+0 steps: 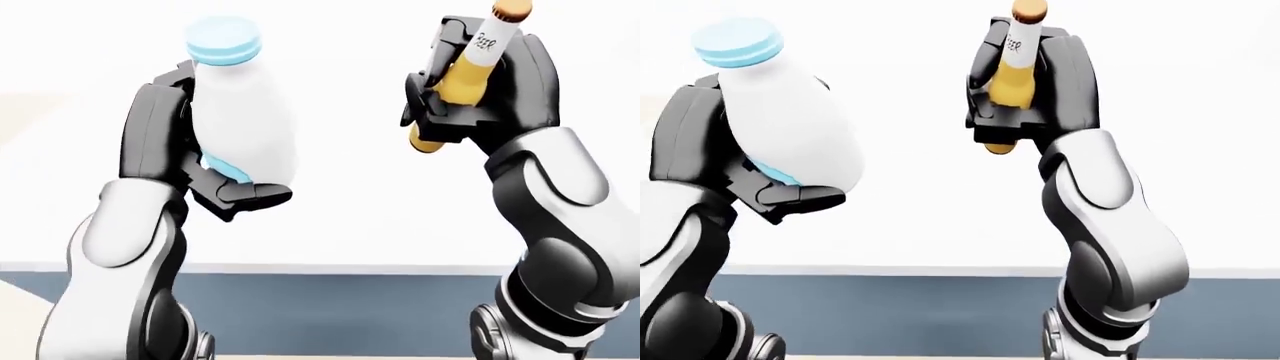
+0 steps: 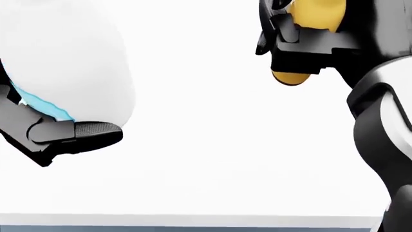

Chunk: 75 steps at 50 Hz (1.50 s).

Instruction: Move the drinks to the dining counter.

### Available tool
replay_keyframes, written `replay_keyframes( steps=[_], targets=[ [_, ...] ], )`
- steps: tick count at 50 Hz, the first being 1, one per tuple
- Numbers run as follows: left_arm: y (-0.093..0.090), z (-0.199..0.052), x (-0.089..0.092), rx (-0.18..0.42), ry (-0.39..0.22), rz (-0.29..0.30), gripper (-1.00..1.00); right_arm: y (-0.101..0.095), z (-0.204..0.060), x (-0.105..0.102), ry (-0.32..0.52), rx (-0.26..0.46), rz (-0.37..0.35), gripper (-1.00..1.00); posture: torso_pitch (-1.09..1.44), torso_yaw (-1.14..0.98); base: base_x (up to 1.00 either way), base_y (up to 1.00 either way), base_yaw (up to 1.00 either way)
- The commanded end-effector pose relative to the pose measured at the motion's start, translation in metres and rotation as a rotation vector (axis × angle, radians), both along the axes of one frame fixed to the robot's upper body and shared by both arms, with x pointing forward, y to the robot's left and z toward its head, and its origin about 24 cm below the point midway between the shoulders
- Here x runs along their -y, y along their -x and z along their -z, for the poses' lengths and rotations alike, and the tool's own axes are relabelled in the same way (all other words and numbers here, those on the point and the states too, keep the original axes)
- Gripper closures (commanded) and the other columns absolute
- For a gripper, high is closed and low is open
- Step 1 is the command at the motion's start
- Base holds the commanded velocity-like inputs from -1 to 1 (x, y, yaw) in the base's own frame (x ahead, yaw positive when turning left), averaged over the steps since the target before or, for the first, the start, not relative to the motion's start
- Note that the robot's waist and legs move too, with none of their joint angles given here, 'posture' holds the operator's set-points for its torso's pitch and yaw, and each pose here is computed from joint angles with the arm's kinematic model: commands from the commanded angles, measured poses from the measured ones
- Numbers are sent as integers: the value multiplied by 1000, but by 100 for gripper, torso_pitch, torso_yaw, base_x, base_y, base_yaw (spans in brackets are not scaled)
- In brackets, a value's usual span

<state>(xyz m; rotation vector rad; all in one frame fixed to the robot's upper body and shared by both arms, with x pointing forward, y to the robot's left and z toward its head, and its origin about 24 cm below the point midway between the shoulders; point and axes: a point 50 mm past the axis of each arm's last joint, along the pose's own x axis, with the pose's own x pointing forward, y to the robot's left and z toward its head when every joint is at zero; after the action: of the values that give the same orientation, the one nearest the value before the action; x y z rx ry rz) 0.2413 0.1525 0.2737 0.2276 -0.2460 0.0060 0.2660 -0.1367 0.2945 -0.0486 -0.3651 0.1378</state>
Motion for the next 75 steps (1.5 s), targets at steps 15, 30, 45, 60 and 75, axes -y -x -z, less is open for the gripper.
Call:
replay_keyframes(
  steps=[15, 30, 45, 60, 75],
  targets=[
    [-39, 10, 10, 13, 13, 12, 100, 5, -12, 0, -23, 96, 6, 100, 0, 0, 0, 0, 0],
    [-82, 35, 14, -37, -29, -32, 100, 5, -13, 0, -28, 95, 7, 100, 0, 0, 0, 0, 0],
    [-116, 63, 15, -127, -30, -47, 100, 6, -16, 3, -37, 100, 15, 100, 0, 0, 0, 0, 0],
    [-126, 79, 16, -155, -33, -63, 100, 5, -15, 2, -43, 101, 16, 100, 0, 0, 0, 0, 0],
    [-122, 80, 18, -142, -60, -54, 51, 4, -14, 1, -45, 100, 13, 100, 0, 0, 0, 0, 0]
  ],
)
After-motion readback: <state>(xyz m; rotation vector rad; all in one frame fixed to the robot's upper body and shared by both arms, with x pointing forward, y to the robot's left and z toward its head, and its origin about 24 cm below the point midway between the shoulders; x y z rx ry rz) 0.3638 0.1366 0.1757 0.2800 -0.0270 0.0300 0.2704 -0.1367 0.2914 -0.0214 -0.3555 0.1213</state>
